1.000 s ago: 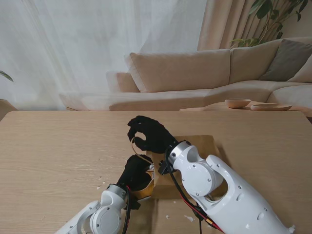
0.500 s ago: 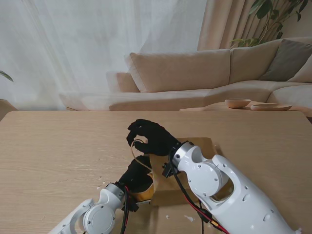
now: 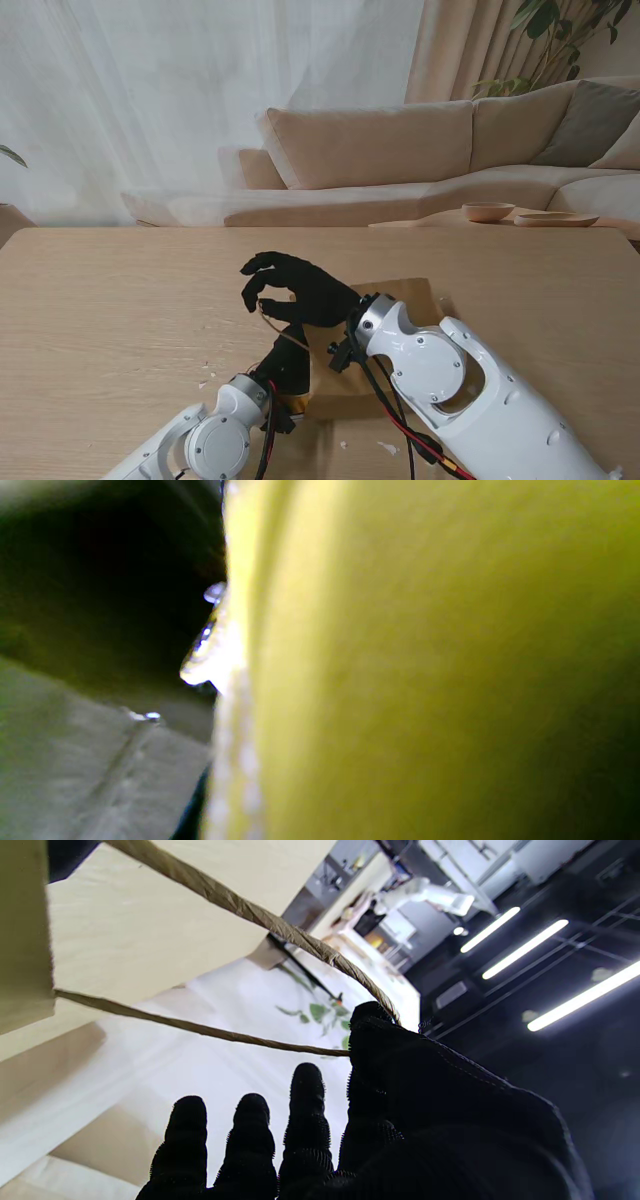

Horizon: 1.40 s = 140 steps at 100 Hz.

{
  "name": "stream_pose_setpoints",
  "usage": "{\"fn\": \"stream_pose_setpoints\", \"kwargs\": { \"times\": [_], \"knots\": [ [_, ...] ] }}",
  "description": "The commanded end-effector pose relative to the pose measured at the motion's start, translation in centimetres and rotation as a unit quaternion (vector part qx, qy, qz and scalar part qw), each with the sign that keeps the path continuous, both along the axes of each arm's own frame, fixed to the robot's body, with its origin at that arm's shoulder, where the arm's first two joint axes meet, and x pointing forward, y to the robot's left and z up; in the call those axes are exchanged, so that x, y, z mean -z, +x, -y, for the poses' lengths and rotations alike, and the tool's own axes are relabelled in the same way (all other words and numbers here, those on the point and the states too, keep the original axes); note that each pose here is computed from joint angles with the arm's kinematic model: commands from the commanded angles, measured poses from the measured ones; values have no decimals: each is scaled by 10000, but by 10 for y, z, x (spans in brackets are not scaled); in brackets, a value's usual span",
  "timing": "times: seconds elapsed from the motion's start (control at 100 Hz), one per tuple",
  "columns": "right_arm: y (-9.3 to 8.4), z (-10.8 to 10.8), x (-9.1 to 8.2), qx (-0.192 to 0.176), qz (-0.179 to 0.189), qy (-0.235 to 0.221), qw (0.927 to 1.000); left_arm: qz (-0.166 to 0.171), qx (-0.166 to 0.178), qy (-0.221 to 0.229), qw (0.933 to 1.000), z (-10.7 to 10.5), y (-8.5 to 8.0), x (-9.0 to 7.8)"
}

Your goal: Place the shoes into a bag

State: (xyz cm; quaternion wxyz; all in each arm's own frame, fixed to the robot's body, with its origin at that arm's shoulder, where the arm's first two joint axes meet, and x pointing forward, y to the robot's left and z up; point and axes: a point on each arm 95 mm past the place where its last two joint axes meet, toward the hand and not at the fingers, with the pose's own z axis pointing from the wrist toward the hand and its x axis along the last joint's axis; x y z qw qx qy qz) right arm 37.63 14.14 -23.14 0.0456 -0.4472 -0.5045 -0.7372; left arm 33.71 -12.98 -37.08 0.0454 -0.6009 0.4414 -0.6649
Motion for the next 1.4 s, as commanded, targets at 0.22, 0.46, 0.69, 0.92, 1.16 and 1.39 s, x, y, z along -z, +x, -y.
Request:
{"fn": "stream_pose_setpoints", "kwargs": {
  "times": [0.22, 0.46, 0.69, 0.92, 1.16, 1.39],
  "knots": [
    [0, -9, -3, -624, 146, -17, 9979, -42, 118, -203, 9997, 17, 1, -11],
    [3, -3, -2, -1024, 51, -199, 9945, -202, 97, -392, 9990, 16, 0, -16],
    [5, 8, -6, -1081, 167, -509, 9927, -306, 110, -450, 9985, 9, 2, -17],
    [3, 7, 3, -1073, 194, -189, 9939, -374, 42, -565, 9977, 15, 1, -16],
    [2, 3, 4, -1502, 449, -12, 9876, -451, 29, -599, 9972, 23, 1, -12],
    [2, 7, 2, -1743, 617, -275, 9824, -650, 96, -593, 9961, 16, 4, -15]
  ]
}}
